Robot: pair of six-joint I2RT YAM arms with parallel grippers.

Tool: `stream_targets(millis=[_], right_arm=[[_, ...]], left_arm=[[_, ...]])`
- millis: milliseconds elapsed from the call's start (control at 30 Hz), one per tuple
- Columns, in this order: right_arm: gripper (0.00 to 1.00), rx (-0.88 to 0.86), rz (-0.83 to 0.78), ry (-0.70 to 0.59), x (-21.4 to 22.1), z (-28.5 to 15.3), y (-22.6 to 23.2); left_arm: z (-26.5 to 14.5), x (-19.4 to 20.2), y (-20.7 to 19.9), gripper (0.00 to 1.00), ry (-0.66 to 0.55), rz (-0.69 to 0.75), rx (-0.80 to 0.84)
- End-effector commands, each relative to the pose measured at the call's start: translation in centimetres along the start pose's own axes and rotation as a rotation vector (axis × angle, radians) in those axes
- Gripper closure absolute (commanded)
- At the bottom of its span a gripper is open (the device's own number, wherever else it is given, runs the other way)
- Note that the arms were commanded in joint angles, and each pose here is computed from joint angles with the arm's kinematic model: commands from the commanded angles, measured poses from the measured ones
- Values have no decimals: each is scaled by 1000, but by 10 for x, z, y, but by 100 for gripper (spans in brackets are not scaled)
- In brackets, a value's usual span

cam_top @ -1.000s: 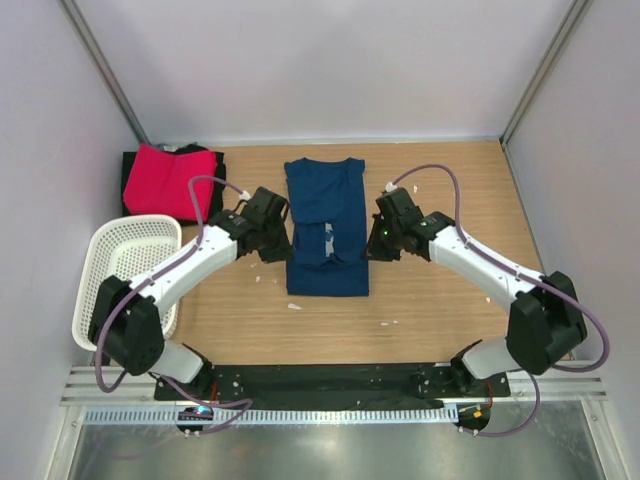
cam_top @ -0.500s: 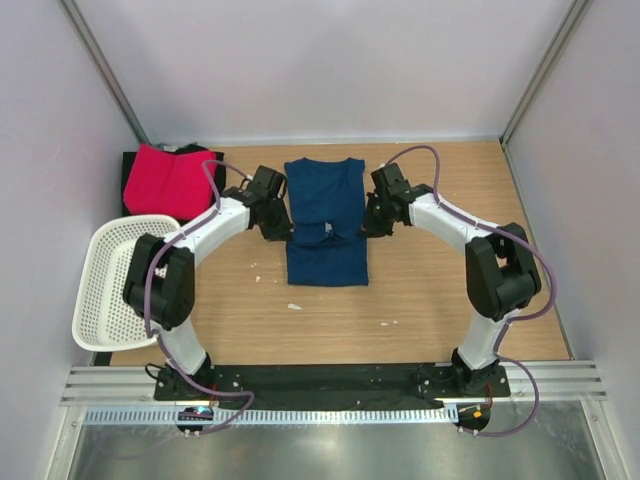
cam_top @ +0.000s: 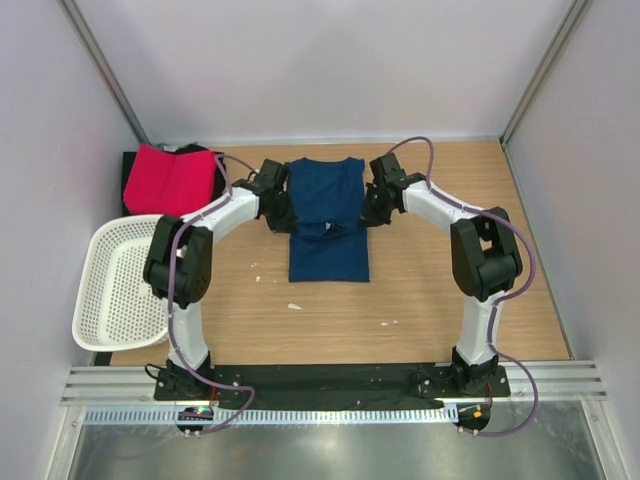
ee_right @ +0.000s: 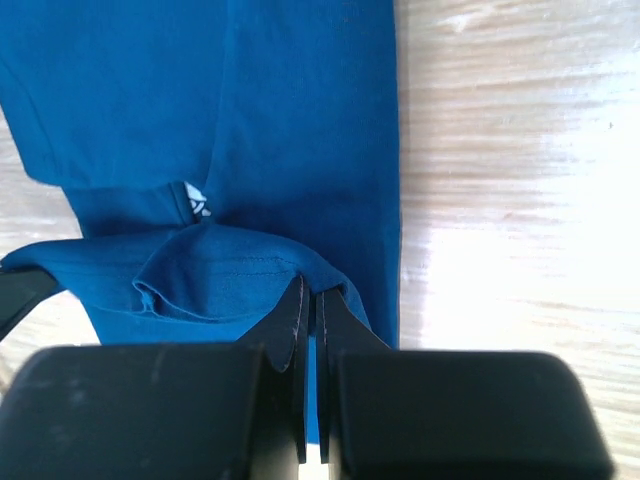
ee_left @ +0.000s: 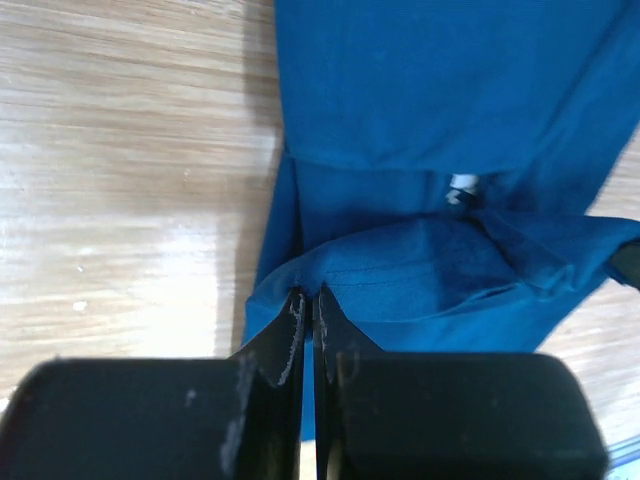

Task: Fold and stack the t-shirts
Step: Fold the tshirt

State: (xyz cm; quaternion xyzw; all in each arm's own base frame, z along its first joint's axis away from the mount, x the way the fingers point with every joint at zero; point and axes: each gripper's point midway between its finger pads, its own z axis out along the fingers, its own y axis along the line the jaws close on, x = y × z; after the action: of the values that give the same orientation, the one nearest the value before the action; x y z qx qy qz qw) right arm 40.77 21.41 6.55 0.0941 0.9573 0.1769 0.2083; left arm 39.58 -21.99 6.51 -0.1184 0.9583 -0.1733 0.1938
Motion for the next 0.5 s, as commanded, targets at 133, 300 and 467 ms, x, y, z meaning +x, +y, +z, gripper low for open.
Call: stream_targets(millis=[133, 300, 467], right_arm=[[94, 20, -18, -44, -26, 3, 0], [52, -4, -41, -83, -43, -18, 6], [39, -87, -112, -122, -39, -51, 23]], left_arm=[[4, -31, -11, 92, -35, 38, 35], [-14, -42, -24, 39, -42, 76, 56], [-48, -24, -20, 26, -46, 72, 71]])
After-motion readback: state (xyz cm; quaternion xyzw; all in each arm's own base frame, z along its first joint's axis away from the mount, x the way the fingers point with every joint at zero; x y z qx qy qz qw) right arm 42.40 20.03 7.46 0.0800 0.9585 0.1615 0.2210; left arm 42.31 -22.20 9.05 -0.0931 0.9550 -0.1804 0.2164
